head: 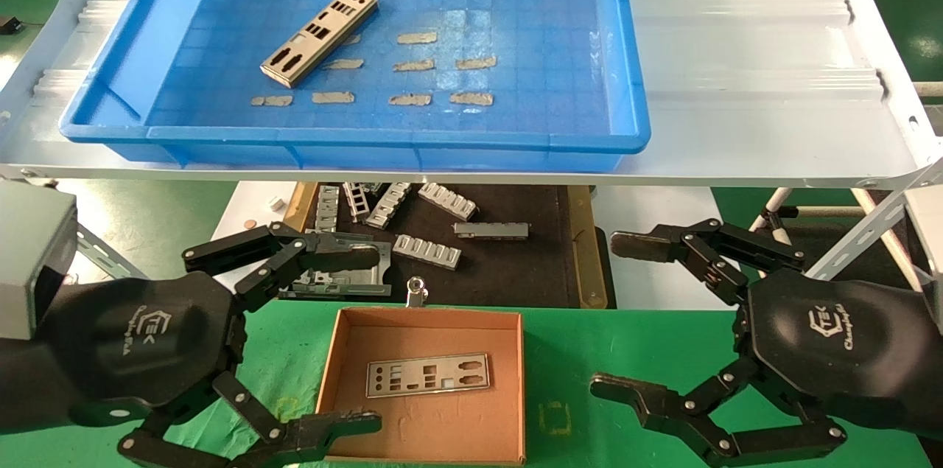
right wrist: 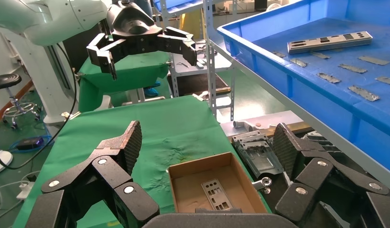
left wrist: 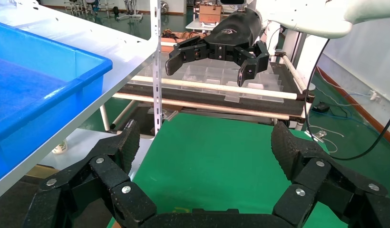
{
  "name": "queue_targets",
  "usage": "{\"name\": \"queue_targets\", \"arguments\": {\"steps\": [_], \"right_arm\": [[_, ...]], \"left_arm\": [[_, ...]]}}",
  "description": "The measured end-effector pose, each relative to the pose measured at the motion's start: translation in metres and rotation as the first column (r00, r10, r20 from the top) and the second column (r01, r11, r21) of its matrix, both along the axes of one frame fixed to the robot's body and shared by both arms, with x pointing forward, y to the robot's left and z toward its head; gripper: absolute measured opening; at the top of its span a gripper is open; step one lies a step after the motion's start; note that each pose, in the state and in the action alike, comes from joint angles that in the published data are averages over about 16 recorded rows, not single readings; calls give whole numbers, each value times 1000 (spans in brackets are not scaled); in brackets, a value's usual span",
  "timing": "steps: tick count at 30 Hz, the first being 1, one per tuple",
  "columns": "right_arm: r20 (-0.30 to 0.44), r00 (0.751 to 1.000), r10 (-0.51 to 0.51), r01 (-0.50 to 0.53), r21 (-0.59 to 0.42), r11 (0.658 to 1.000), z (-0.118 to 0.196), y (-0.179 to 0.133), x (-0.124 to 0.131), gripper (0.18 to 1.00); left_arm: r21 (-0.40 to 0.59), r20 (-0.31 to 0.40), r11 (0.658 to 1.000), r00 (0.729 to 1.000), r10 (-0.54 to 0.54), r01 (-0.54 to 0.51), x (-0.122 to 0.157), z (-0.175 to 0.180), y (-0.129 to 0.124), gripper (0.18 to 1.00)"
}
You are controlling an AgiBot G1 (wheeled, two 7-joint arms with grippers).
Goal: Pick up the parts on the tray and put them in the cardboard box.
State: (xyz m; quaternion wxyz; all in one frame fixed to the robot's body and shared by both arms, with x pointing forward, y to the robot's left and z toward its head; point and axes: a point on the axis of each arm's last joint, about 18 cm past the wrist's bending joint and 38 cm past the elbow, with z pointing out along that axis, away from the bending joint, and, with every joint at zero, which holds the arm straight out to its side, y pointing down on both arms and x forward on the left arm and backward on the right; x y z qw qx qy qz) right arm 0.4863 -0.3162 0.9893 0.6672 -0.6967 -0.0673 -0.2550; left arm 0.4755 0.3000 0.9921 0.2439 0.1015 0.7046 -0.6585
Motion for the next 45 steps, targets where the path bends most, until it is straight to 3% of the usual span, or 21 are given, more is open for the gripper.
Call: {"name": "queue_targets", "arguments": {"steps": [45], "right_arm": [[0,1000,0,0,0,1000,0,0,0,1001]], "left_arm": [[0,0,1000,1000,0,0,0,0,0,1001]]}}
